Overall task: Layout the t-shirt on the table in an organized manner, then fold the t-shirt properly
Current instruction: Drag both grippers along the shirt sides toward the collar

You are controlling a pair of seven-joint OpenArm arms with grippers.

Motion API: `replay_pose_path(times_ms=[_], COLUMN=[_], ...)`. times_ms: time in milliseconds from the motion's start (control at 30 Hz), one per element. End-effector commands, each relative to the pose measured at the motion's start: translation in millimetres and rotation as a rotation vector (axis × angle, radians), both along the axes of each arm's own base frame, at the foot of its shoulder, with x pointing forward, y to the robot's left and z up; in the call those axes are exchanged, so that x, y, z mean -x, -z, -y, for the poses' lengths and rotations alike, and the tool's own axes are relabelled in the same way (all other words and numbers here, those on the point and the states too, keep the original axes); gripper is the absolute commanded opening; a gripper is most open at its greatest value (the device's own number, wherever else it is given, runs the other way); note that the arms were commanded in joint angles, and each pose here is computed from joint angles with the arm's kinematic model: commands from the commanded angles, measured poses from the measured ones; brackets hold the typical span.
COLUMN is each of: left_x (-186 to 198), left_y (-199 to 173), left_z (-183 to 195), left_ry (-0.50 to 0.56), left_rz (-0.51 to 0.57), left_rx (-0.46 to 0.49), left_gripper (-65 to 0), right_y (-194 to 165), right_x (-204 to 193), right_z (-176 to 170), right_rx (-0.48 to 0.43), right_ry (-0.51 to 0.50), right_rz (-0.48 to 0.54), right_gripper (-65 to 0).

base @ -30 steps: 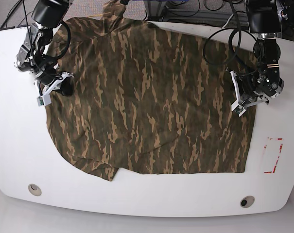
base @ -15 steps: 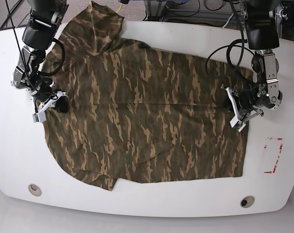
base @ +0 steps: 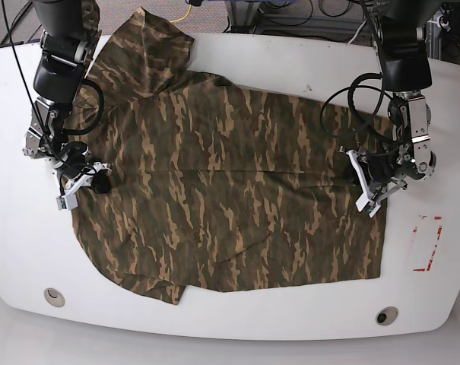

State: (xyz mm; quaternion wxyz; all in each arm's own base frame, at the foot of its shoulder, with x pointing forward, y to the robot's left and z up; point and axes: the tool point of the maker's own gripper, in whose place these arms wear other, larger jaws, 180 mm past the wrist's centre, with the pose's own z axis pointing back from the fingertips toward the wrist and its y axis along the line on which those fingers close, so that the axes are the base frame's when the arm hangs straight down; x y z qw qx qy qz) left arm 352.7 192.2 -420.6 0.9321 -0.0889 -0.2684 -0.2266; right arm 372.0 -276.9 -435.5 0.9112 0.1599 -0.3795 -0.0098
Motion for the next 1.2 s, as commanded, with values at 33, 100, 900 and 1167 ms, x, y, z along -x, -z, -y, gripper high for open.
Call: replay_pose_path(times_ms=[33, 100, 900, 1167], left_x=[13.0, 15.7, 47.9, 62.3], left_y=[9.1, 8.9, -91.2, -93.9], left_z=[-6.0, -7.6, -44.7, -86.1], left_ry=[0.015, 0.017, 0.024, -0.119], left_rz=[-0.083, -0.098, 0.062, 0.016], left_rx=[-0.057, -0.071, -0.396, -0.409], left_gripper=[-54.3, -54.3, -54.2, -46.1], right_y=[10.4, 11.0, 9.4, 5.7], right_x=[10.2, 11.3, 10.0, 13.1], right_z=[10.7, 11.7, 12.3, 11.0], right_rx=[0.062, 0.066, 0.064, 0.086], right_ry=[-0.006, -0.007, -0.005, -0.019], right_rz=[-0.079, -0.082, -0.077, -0.059], right_gripper=[-64.4, -64.2, -64.2, -64.2])
